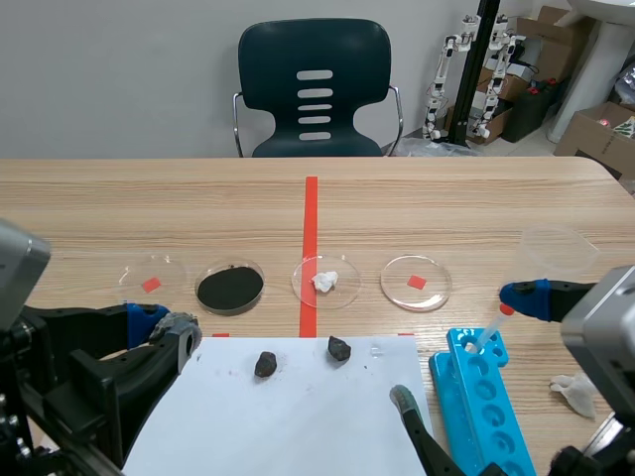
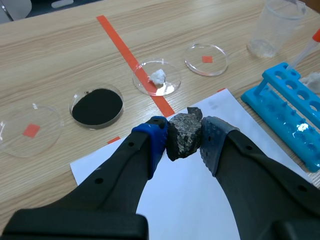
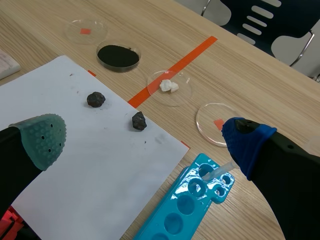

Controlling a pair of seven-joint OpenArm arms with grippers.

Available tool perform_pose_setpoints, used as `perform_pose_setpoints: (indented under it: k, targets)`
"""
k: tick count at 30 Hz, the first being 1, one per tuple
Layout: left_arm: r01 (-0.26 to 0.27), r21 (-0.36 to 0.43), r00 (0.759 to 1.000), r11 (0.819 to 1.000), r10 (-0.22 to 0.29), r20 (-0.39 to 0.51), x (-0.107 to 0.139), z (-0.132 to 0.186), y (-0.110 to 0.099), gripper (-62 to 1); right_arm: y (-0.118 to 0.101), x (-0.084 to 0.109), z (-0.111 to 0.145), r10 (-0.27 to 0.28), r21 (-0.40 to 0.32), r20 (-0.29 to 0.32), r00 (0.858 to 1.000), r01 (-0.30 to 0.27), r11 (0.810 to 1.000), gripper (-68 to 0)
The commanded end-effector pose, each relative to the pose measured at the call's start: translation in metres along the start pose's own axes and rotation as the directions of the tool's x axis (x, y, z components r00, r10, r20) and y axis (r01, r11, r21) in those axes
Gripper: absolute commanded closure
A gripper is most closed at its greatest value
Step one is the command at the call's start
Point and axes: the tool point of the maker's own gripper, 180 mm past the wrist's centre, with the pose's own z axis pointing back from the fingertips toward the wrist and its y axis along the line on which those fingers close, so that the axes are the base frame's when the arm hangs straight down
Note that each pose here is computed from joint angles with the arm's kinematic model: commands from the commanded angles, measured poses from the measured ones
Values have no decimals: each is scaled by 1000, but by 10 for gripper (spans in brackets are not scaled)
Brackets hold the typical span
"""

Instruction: Put the mineral in the empty petri dish

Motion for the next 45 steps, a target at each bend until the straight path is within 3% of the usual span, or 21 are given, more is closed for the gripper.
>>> perform_pose_setpoints:
  k: [1,7,12,18,20,26,34,43,45]
  targets:
    - [-2,5,1000,1000,2,3,4,-1,0,-116,-3,8,-1,9,-1,33,999,-9,1000,-679]
    - [-24,22,999,999,25,-36,-5,-13,12,-116,-3,8,-1,9,-1,33,999,-9,1000,-679]
    - [-66,120,994,991,75,-80,-20,-28,45,-116,-3,8,-1,9,-1,33,999,-9,1000,-679]
    - [-55,204,981,977,91,-170,-38,-45,79,-116,-3,8,-1,9,-1,33,999,-9,1000,-679]
    - [-58,243,974,968,109,-199,-42,-51,92,-116,-3,8,-1,9,-1,33,999,-9,1000,-679]
    - [-102,396,933,913,227,-281,-55,-70,135,-116,-3,8,-1,9,-1,33,999,-9,1000,-679]
    - [-127,439,922,890,269,-279,-54,-101,172,-116,-3,8,-1,9,-1,33,999,-9,1000,-679]
    - [-157,469,908,869,314,-278,-51,-129,199,-116,-3,8,-1,9,-1,33,999,-9,1000,-679]
    - [-165,492,901,855,333,-277,-51,-131,206,-116,-3,8,-1,9,-1,33,999,-9,1000,-679]
